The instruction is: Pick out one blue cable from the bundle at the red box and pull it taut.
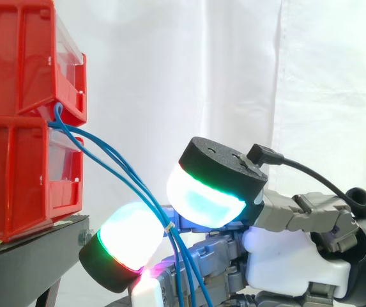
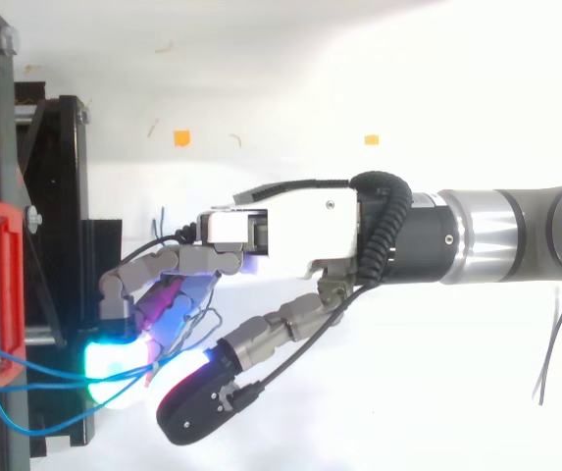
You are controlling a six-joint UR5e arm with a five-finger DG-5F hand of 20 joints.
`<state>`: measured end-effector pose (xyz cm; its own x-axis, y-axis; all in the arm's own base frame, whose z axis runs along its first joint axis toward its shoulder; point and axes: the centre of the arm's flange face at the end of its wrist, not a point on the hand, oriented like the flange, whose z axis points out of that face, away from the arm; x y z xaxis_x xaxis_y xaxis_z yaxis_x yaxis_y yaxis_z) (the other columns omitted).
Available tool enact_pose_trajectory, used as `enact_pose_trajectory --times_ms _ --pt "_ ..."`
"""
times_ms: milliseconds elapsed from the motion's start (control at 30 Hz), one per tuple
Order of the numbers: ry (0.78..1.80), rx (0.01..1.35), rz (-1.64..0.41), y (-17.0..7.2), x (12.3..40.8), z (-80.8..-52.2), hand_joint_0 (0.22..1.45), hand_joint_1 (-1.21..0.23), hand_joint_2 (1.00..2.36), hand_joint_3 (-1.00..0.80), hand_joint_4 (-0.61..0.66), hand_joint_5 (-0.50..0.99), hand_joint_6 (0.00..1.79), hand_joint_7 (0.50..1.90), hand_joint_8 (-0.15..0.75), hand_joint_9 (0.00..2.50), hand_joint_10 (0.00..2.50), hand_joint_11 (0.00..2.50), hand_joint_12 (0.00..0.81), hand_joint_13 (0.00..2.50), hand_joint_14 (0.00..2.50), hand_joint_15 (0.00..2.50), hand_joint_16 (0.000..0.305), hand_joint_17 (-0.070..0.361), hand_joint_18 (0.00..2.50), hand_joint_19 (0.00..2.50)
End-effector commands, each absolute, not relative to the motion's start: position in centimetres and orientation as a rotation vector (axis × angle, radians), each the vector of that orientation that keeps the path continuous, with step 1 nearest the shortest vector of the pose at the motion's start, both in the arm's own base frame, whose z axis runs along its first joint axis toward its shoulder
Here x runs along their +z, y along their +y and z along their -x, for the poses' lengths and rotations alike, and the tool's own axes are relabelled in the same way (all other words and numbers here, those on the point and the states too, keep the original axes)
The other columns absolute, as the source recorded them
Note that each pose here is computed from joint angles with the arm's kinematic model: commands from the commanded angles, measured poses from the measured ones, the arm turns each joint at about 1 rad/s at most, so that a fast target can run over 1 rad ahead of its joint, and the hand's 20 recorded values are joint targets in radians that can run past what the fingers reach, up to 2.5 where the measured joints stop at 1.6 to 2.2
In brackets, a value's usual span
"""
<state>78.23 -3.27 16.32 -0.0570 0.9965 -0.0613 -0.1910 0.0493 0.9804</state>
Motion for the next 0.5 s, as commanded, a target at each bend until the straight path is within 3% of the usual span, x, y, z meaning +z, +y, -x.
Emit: enact_pose_trajectory --times_ms 0,467 --pt "1.136 1.298 -0.994 -3.37 16.34 -78.25 0.63 -0.63 1.01 -0.34 0.17 -0.1 0.58 1.17 0.317 0.86 0.01 0.29 0.345 0.72 0.01 0.25 0.046 0.103 0.6 0.37" --pt "1.135 1.296 -0.993 -3.49 16.36 -78.25 0.62 -0.53 1.01 -0.32 0.14 -0.1 0.68 1.06 0.327 0.92 0.01 0.31 0.347 0.75 0.01 0.28 0.046 0.104 0.62 0.4"
